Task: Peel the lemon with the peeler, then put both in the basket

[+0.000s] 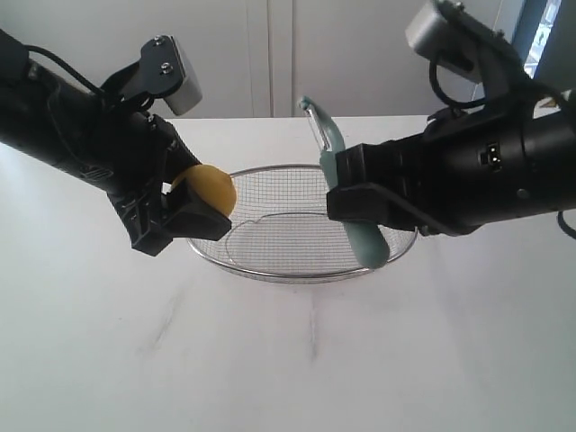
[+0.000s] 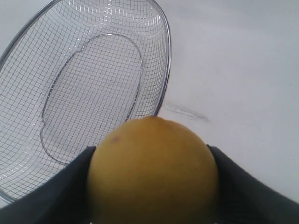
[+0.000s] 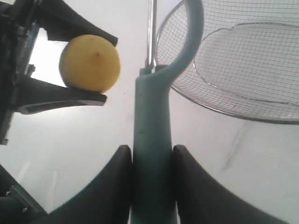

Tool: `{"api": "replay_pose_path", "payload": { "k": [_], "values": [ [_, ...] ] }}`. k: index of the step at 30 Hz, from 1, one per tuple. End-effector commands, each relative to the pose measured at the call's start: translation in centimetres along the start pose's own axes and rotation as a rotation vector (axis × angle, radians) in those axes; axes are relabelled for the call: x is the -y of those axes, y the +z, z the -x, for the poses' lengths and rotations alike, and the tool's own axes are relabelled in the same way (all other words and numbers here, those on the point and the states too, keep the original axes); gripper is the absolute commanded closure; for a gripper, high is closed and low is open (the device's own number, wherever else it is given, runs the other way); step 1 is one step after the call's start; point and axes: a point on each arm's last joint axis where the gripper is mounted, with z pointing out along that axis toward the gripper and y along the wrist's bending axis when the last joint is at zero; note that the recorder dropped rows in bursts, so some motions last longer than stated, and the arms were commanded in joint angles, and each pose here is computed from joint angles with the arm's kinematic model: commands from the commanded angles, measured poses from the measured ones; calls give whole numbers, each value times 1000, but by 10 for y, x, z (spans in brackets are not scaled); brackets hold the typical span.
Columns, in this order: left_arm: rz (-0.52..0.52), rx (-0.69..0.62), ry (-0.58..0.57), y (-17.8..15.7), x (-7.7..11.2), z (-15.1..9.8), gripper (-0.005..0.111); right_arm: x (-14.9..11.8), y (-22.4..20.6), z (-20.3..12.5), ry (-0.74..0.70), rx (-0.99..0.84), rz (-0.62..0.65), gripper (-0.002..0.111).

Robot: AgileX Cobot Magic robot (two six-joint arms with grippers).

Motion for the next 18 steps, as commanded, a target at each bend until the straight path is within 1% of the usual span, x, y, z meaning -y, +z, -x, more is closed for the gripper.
{"api": "replay_pose_path", "payload": {
  "k": [1, 8, 11, 14, 18],
  "values": [
    [-28, 13, -15, -2, 6, 2, 107, 13, 12, -5, 25, -4, -54, 108],
    [-28, 13, -15, -2, 6, 2, 107, 32, 49, -17, 100, -119, -79, 108],
    [-28, 13, -15, -2, 6, 2, 107, 34, 68, -20, 111, -165, -12, 108],
    [-26, 14, -15, -2, 5, 2, 107, 31, 83, -20, 135, -171, 88, 108],
    [-26, 14, -15, -2, 5, 2, 107, 30, 98, -22, 171, -184, 181, 108]
  ]
}}
